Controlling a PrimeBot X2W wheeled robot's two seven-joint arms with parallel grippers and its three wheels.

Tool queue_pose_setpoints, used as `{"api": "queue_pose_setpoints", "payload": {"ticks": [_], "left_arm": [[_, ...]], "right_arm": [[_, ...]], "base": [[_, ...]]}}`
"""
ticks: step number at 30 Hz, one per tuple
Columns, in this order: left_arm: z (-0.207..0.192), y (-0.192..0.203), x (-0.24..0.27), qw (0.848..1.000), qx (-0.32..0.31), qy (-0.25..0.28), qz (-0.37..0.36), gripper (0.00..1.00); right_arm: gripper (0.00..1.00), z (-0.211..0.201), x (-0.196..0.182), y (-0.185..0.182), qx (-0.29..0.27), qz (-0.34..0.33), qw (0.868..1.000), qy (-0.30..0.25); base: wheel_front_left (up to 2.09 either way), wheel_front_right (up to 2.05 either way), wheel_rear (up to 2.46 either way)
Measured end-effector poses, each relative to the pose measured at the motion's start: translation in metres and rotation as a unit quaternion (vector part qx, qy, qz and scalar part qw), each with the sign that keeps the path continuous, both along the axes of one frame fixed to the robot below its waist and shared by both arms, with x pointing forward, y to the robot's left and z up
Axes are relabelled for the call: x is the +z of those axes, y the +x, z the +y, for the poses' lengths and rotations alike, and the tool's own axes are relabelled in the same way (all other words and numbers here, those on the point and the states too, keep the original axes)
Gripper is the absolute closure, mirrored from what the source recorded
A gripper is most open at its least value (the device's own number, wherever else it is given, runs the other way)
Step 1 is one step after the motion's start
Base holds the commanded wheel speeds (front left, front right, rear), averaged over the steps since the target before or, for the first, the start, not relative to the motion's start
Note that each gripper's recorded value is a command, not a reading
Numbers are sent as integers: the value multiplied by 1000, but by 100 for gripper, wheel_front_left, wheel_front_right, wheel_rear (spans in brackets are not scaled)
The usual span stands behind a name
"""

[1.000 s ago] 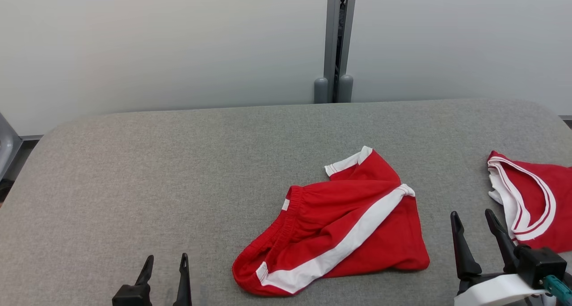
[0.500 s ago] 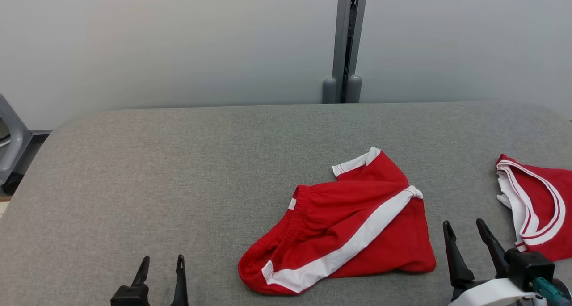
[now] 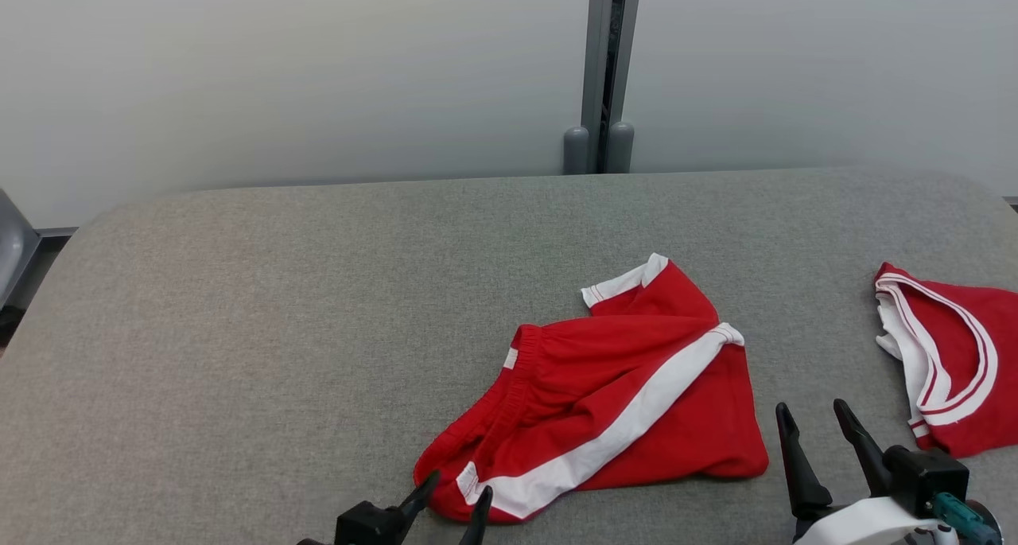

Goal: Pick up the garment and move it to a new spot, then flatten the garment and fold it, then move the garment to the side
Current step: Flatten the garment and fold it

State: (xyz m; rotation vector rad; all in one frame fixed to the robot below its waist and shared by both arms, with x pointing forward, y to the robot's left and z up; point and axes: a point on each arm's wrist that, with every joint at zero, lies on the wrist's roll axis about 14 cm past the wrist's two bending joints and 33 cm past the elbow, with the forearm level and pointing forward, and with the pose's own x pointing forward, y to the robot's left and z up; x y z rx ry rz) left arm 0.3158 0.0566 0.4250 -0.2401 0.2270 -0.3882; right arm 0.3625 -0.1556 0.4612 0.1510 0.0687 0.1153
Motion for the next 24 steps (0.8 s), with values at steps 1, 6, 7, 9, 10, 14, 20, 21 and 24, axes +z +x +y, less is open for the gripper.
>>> {"api": "queue_pose_setpoints", "payload": {"ticks": [1, 6, 7, 9, 10, 14, 20, 21, 24], "left_arm": [[-7, -1, -2, 1000, -14, 3, 3, 0], [-23, 1, -15, 998, -55, 22, 21, 0], [-24, 2, -17, 998, -58, 24, 25, 0], [-27, 4, -19, 997, -66, 31, 29, 0], [-28, 5, -20, 997, -68, 31, 31, 0], [-30, 7, -24, 996, -74, 33, 38, 0], [-32, 5, -33, 995, -78, 37, 56, 23], [-31, 5, -34, 995, -76, 39, 59, 45], [-30, 4, -39, 994, -75, 47, 65, 78]], "right_arm": [[0, -1, 0, 0, -1, 1, 1000, 0], [0, -4, -5, -2, -6, 8, 1000, -1], [0, -4, -6, -2, -6, 9, 1000, -2], [0, -6, -6, -2, -8, 9, 1000, -2], [0, -6, -6, -2, -9, 9, 1000, -2], [0, -9, -6, -2, -14, 9, 1000, -2], [0, -12, -8, -4, -19, 12, 1000, 0], [0, -12, -8, -4, -19, 13, 1000, 1], [0, -13, -8, -4, -20, 13, 1000, 1]], "base": [[0, 0, 0], [0, 0, 0], [0, 0, 0], [0, 0, 0], [0, 0, 0], [0, 0, 0], [0, 0, 0], [0, 0, 0], [0, 0, 0]]}}
